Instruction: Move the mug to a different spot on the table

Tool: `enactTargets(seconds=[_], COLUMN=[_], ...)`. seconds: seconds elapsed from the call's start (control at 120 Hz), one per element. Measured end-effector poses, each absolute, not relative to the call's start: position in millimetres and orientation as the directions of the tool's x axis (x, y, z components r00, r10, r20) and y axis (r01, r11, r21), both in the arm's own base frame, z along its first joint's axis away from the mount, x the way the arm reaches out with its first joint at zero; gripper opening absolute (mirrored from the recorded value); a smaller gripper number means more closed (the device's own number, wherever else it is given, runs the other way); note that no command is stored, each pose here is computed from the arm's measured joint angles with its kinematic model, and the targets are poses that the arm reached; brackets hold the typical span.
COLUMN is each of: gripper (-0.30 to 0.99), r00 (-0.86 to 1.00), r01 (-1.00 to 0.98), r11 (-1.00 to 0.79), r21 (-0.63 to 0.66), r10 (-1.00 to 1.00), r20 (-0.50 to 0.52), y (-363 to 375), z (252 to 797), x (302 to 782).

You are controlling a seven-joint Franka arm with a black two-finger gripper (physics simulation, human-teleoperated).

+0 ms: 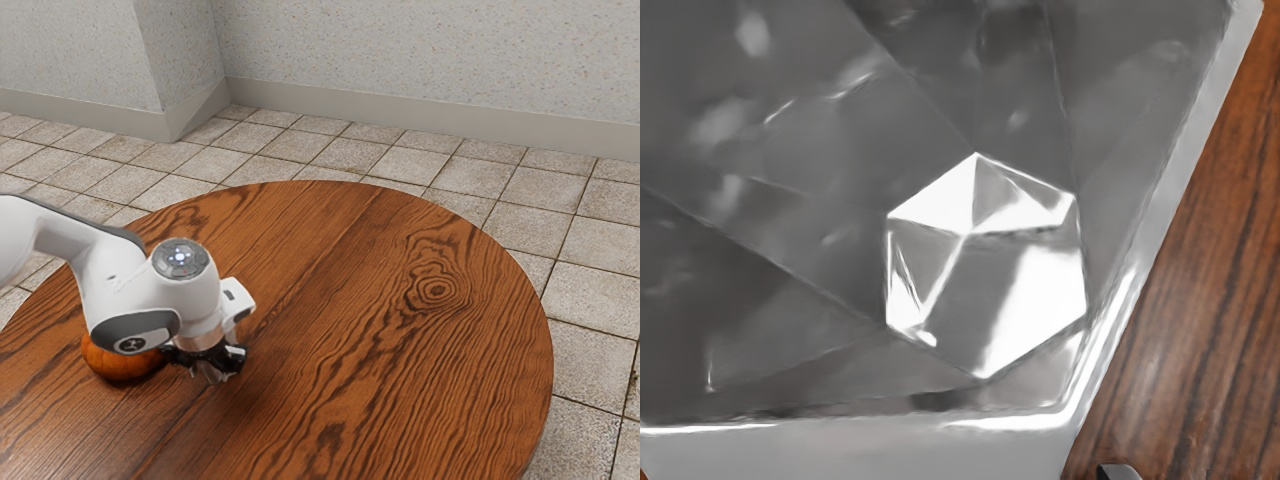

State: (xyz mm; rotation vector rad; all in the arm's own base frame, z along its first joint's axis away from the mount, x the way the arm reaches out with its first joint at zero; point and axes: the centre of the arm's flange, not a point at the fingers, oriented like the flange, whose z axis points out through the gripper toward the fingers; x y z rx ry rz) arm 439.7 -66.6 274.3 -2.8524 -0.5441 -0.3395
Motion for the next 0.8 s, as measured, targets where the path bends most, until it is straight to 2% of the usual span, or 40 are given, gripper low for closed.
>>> enactTargets(seconds=[0.2, 0.383, 0.5, 0.567, 0.633, 0.8], gripper=[0.35, 0.35, 0.35, 0.39, 0.47, 0.59], r00=[0.912, 0.918, 0.932, 0.946, 0.937, 0.913], r01=[0.367, 0.364, 0.324, 0.244, 0.195, 0.219], r11=[-0.916, -0.916, -0.931, -0.955, -0.968, -0.975], r21=[-0.164, -0.170, -0.168, -0.168, -0.157, -0.042], r10=[0.318, 0.323, 0.283, 0.195, 0.137, 0.190], r20=[0.260, 0.228, 0.226, 0.260, 0.323, 0.360], y=[-73, -70, -92, -158, -226, -271], z=[276, 269, 289, 328, 395, 575], x=[433, 411, 384, 370, 379, 487])
